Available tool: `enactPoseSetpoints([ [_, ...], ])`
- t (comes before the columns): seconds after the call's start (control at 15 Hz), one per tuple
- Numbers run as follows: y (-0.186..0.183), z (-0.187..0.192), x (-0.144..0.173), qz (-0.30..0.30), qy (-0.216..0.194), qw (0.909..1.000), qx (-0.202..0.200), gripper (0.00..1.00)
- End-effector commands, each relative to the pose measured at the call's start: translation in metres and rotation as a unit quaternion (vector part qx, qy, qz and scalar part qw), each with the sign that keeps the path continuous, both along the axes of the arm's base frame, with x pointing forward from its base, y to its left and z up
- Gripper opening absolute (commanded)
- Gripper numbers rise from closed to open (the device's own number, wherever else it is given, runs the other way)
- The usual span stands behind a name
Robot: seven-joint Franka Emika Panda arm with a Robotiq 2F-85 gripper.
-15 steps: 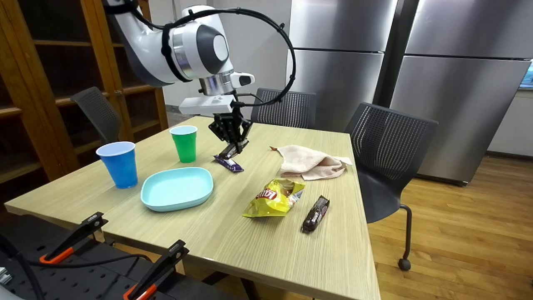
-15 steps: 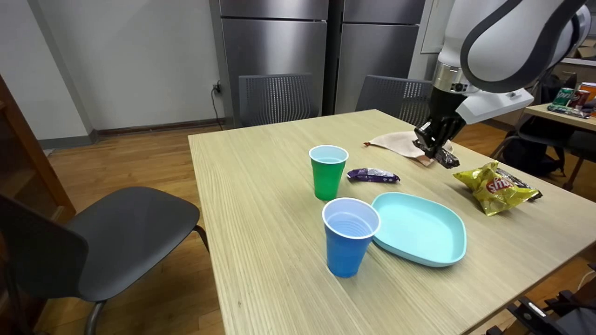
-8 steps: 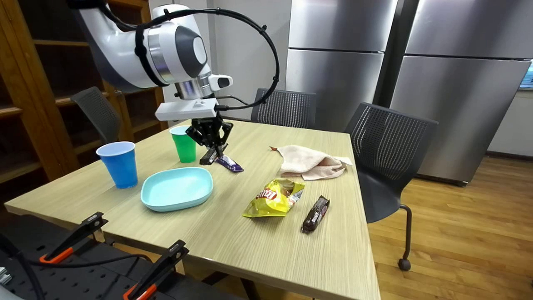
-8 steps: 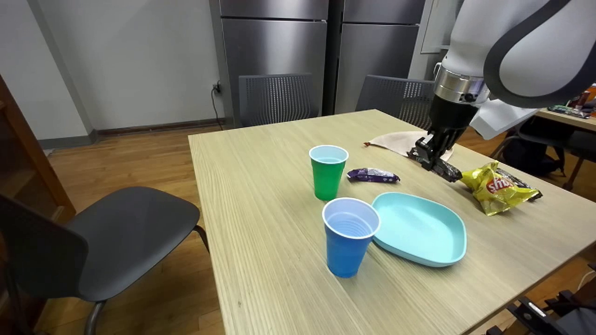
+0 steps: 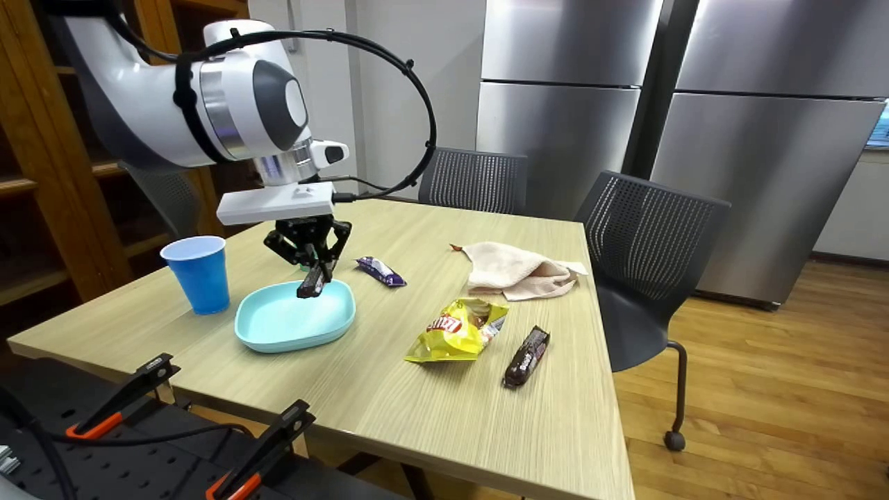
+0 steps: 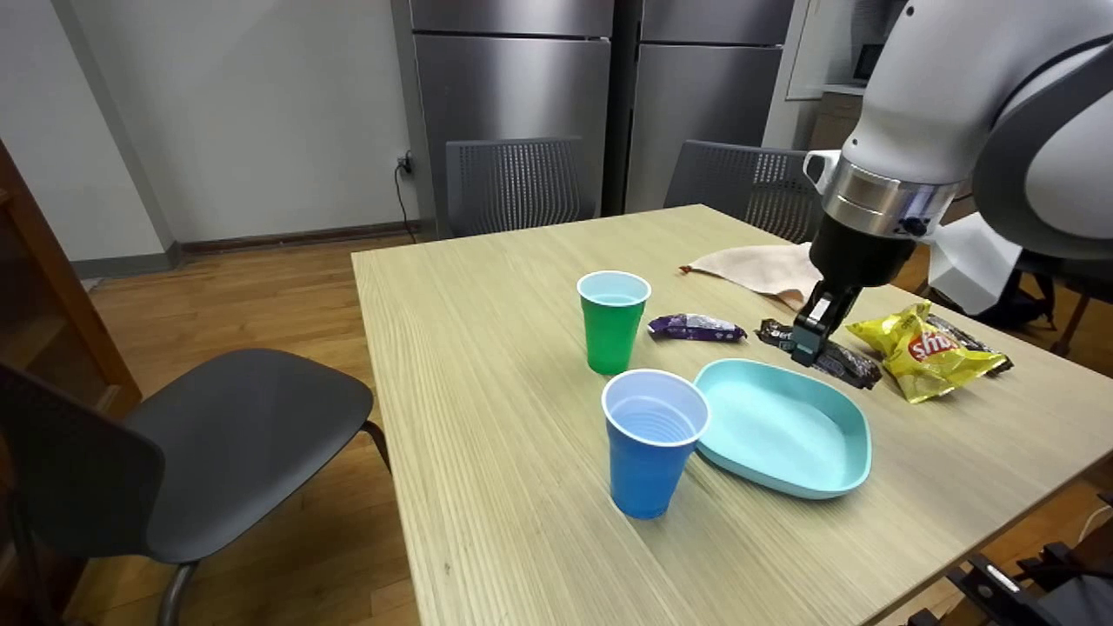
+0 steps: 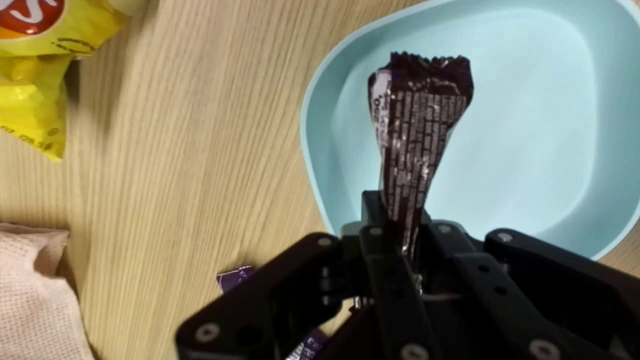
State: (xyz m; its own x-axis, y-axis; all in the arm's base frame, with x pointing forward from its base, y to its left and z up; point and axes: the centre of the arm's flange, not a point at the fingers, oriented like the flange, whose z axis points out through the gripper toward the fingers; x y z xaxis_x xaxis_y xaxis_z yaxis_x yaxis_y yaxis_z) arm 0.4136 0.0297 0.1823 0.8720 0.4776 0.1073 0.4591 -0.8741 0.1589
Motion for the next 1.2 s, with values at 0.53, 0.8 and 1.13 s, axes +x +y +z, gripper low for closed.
enactPoseSetpoints([
  [0.53,0.049,-0.013,-0.042,0.085,0.001,0.9963,0.011,0.03],
  [0.8,0.053,-0.02,-0.039,0.086,0.005,0.9962,0.01,0.03],
  [1.13,0.054,-0.024,-0.037,0.087,0.008,0.9962,0.007,0.03],
])
